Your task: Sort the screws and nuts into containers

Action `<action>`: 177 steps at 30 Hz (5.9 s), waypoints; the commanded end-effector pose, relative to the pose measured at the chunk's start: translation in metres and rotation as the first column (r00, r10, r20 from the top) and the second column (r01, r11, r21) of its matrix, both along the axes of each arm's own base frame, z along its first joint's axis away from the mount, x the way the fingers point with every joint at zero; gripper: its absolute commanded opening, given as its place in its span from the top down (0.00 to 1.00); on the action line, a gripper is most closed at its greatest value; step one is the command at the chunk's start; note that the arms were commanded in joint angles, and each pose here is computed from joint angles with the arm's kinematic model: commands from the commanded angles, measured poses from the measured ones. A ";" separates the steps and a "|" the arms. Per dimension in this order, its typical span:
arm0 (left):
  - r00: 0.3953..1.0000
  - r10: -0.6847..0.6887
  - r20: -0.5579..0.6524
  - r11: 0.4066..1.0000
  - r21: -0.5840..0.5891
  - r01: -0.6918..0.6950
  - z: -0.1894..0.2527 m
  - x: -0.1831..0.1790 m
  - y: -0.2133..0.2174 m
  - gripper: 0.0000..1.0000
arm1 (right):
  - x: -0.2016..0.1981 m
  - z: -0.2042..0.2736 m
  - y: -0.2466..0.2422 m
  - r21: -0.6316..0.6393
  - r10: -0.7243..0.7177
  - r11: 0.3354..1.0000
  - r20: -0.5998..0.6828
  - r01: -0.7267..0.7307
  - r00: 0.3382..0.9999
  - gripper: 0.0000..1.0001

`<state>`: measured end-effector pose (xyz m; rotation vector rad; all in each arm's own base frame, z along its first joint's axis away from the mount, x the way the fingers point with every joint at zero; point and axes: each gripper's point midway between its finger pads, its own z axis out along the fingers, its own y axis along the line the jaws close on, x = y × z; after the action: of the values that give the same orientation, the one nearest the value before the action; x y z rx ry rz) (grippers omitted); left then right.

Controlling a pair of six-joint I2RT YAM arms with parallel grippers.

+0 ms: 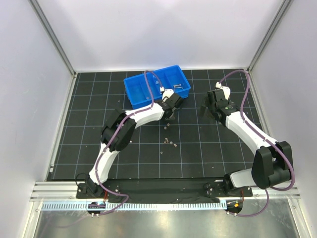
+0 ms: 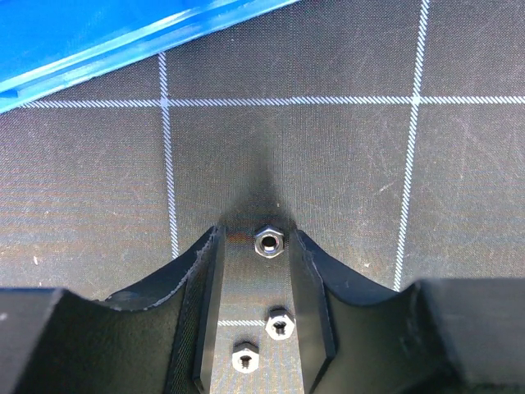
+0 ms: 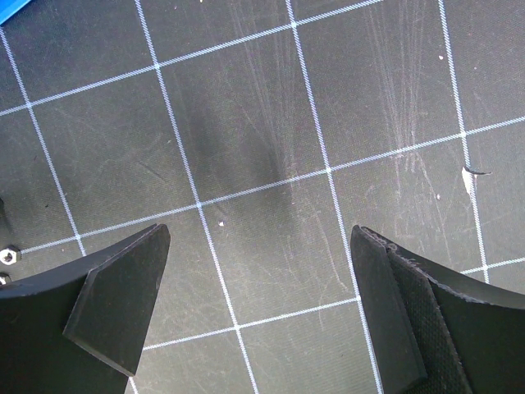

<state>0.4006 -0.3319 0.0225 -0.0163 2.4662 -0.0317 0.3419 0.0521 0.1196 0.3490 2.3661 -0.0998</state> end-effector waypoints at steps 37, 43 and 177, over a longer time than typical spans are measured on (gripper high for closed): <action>0.957 0.146 0.252 0.979 -0.176 -0.103 0.130 0.117 0.075 0.83 | 0.013 0.015 0.000 0.002 -0.008 1.000 0.047 0.008 0.999 0.01; 0.947 0.131 0.294 0.986 -0.139 -0.093 0.141 0.130 0.091 0.41 | 0.011 0.016 0.004 0.024 0.011 1.000 0.052 -0.013 0.999 0.00; 0.996 -0.087 -0.014 0.994 0.059 0.088 0.012 -0.060 0.003 0.48 | -0.004 0.017 -0.002 0.016 -0.007 1.000 0.027 0.007 1.000 0.00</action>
<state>0.3332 -0.3236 0.0383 0.1582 2.4874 0.0390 0.3332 0.0548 0.1249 0.3414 2.3885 -0.0704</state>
